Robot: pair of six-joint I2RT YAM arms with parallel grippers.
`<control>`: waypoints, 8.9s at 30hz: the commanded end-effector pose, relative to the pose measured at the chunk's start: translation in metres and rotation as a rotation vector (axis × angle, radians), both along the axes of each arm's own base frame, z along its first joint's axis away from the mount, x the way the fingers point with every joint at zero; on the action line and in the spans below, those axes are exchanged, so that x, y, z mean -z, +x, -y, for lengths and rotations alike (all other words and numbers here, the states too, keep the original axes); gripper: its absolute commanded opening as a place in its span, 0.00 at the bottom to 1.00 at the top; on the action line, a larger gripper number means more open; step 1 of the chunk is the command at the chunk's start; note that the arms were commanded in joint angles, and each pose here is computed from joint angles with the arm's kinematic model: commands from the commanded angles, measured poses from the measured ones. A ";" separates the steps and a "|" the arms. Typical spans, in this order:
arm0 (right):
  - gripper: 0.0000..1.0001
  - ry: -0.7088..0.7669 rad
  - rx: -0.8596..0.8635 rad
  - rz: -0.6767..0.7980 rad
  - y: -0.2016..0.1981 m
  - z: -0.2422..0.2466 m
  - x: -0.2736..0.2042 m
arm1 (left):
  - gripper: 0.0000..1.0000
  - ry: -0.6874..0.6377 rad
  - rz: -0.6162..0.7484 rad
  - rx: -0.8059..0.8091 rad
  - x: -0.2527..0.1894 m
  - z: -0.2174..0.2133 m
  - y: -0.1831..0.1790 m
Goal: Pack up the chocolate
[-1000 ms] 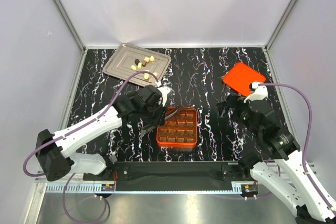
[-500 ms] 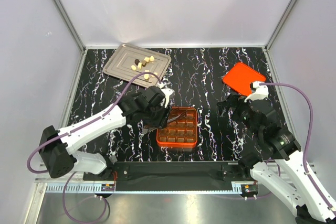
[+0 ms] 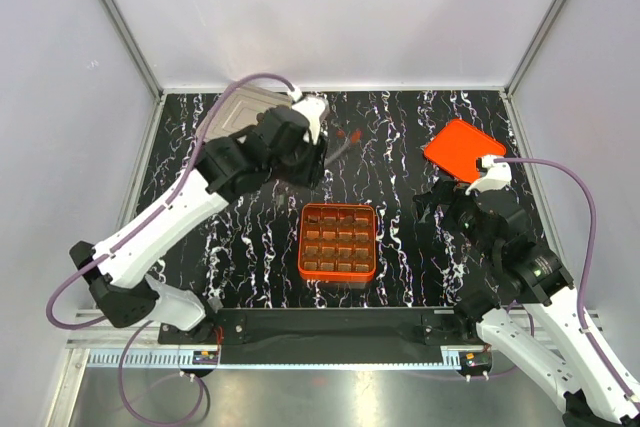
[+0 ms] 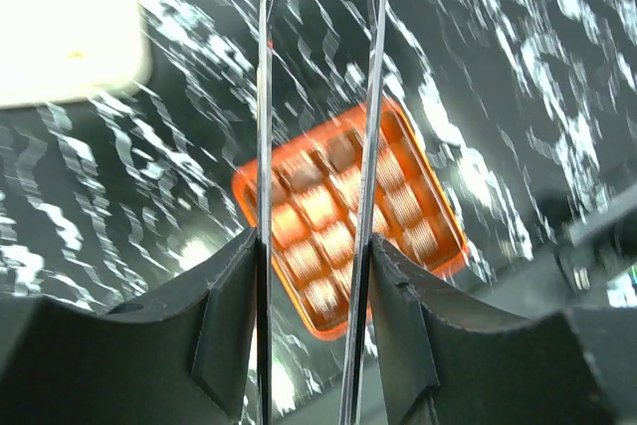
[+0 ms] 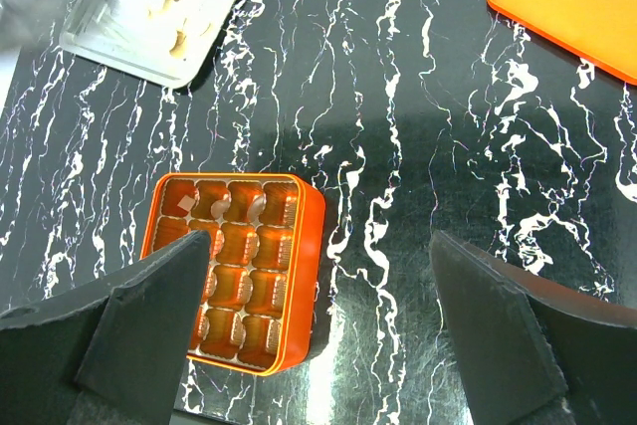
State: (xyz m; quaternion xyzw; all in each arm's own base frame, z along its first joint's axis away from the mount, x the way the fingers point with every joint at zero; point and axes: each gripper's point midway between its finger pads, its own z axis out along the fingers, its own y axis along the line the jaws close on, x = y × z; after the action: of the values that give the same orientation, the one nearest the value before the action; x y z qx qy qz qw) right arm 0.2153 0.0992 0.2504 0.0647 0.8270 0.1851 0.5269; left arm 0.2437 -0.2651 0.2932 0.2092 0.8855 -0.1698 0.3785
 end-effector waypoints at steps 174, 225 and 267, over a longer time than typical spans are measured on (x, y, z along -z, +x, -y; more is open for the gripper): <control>1.00 0.014 0.036 0.092 0.011 0.003 -0.019 | 0.49 0.179 -0.193 -0.273 0.170 -0.087 0.186; 1.00 0.010 0.061 0.106 0.003 0.013 -0.026 | 0.36 0.161 -0.185 -0.301 0.093 -0.103 0.147; 1.00 0.048 0.080 0.104 -0.014 0.023 -0.034 | 0.37 0.117 -0.375 0.007 0.135 -0.066 -0.107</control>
State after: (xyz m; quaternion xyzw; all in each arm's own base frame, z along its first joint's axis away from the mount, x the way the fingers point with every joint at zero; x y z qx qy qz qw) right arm 0.1995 0.0758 0.2649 0.0929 0.8068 0.1747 0.5568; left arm 0.1389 -0.1915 0.1518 0.2048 0.9540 -0.1261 0.1792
